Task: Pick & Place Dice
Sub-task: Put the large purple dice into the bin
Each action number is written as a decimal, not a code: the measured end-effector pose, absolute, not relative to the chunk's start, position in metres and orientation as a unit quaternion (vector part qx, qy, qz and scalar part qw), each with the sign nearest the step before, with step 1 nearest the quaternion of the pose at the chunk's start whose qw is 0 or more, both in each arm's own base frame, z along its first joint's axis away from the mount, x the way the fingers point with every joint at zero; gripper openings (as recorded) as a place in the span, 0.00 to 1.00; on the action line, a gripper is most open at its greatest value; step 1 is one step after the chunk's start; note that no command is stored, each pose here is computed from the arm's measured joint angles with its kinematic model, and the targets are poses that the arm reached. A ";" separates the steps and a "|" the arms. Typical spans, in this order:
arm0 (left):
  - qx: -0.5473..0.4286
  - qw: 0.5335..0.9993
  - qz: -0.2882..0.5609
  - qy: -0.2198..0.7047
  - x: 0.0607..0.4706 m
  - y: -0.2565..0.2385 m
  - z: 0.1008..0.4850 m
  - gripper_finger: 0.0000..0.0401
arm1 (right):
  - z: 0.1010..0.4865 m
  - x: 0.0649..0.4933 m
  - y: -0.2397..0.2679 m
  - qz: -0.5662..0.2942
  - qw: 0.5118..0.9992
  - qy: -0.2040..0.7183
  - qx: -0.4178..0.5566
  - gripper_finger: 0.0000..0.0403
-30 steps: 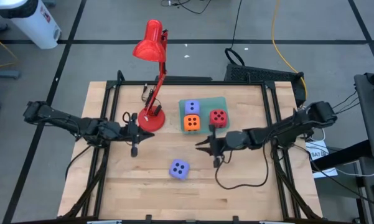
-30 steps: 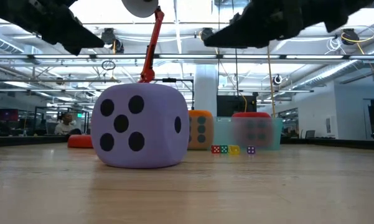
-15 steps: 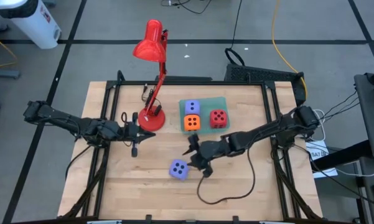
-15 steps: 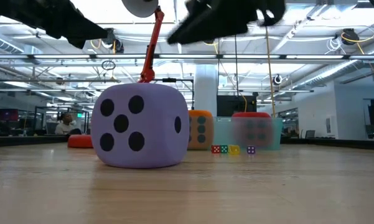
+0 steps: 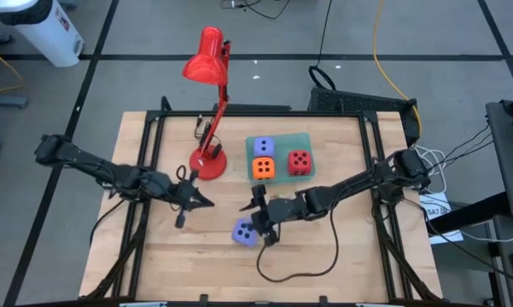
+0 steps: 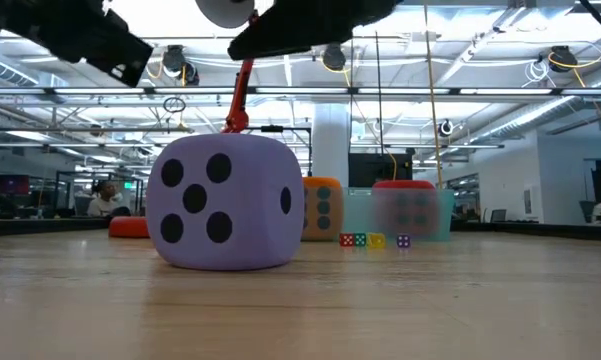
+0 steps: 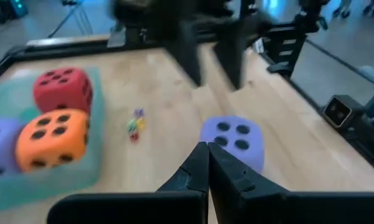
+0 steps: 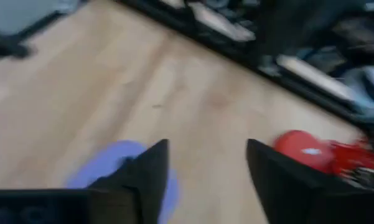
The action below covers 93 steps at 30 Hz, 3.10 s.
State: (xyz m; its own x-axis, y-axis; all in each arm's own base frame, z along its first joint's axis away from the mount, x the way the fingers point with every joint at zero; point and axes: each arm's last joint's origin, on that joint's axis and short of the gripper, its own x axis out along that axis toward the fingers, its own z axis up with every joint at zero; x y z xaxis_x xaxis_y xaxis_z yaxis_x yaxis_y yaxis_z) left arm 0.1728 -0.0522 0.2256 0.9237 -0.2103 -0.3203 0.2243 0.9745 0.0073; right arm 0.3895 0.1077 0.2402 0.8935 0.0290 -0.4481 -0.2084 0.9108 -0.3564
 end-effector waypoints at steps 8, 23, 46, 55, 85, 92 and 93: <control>0.016 0.966 -0.234 0.110 0.209 -0.079 0.211 0.01 | 0.234 0.358 0.051 0.018 0.982 0.135 -0.130 0.03; -0.082 0.950 -0.232 0.191 0.219 -0.145 0.161 0.01 | 0.210 0.280 0.007 -0.045 0.997 0.055 -0.019 0.01; -0.166 0.934 -0.105 0.298 0.302 -0.112 0.144 0.01 | 0.218 0.277 0.011 -0.036 0.999 0.032 -0.004 0.01; -0.152 0.945 -0.054 0.286 0.314 -0.071 0.144 0.01 | 0.217 0.277 0.013 -0.033 0.999 0.035 0.000 0.01; 0.046 0.985 -0.108 0.127 0.213 -0.047 0.274 0.01 | 0.222 0.279 0.018 -0.114 0.992 0.033 0.031 0.10; 0.037 0.991 -0.062 0.116 0.170 -0.023 0.251 0.01 | 0.250 0.297 0.022 -0.134 0.985 0.106 0.023 0.31; 0.038 0.991 -0.051 0.115 0.166 -0.021 0.247 0.01 | 0.255 0.301 0.022 -0.136 0.983 0.123 0.029 0.35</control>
State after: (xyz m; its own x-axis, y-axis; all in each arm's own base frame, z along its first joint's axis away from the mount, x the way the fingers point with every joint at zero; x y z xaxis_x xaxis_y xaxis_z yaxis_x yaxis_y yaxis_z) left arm 0.1655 -0.0211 0.2472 0.9683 -0.0922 -0.2321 0.1098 0.9919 0.0640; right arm 0.3009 0.0224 0.2545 0.9324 -0.2611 -0.2497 0.2752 0.9611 0.0225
